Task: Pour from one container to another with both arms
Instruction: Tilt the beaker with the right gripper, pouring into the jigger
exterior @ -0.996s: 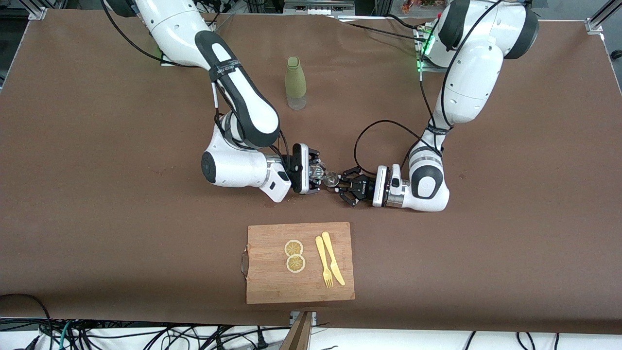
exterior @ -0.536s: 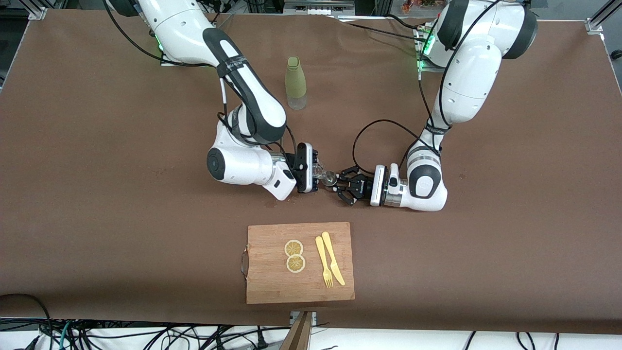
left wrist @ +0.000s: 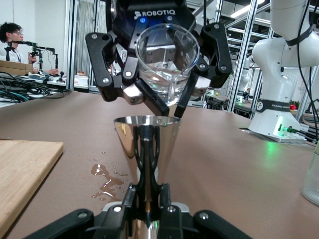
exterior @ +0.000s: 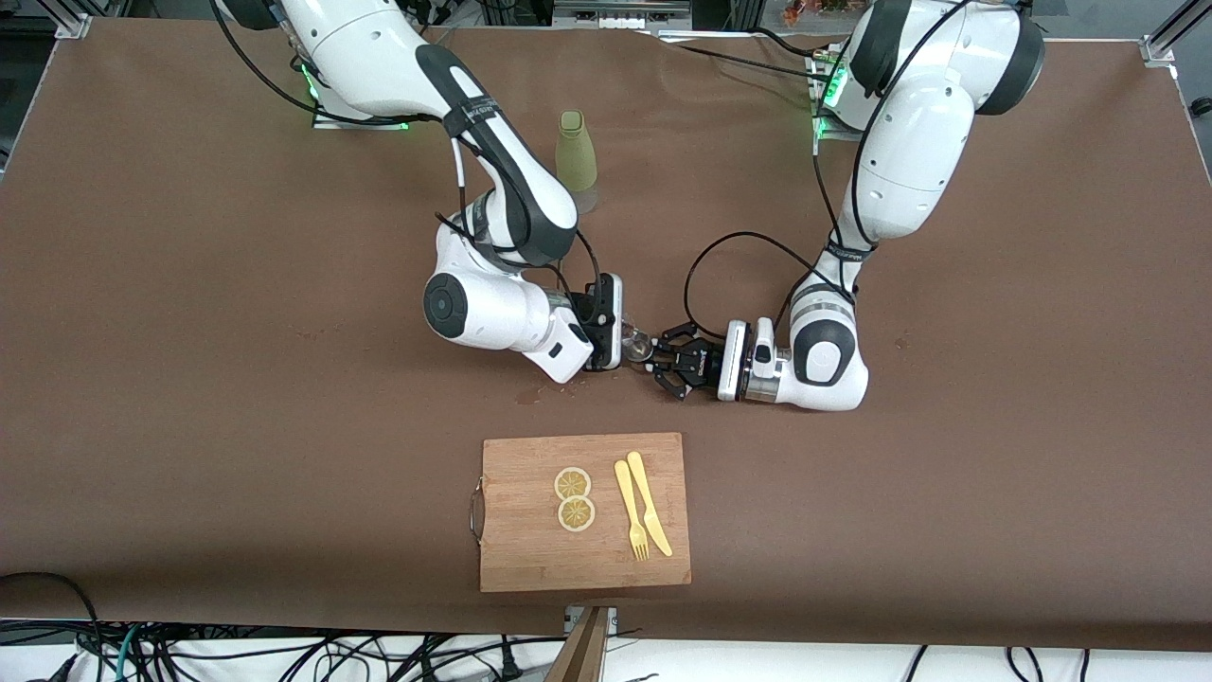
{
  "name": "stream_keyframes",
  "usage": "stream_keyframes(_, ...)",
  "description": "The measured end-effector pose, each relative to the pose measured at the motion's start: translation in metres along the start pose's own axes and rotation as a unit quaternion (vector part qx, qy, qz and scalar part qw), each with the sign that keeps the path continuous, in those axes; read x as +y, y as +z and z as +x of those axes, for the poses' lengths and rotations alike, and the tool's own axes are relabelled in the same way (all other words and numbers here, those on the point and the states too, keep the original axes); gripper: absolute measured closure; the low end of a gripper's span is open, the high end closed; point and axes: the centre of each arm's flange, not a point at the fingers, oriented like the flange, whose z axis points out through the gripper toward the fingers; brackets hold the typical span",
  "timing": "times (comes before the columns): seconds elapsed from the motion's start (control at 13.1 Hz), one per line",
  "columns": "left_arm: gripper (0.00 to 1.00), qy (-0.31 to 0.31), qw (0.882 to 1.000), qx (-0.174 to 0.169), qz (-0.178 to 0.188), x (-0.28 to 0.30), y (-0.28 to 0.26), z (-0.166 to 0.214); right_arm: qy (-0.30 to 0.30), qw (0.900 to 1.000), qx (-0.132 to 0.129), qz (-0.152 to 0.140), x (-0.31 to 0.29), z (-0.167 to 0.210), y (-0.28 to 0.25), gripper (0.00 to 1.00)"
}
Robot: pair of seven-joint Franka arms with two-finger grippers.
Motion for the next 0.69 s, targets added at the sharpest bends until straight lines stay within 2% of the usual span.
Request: stream_keyframes(0.69, 0.79, 0.000, 1.000, -0.001, 0.000, -0.0003, 0.0009, 0.0006, 0.001, 1.000, -0.021, -0.011, -0.0014, 0.0051, -0.0025, 0.84)
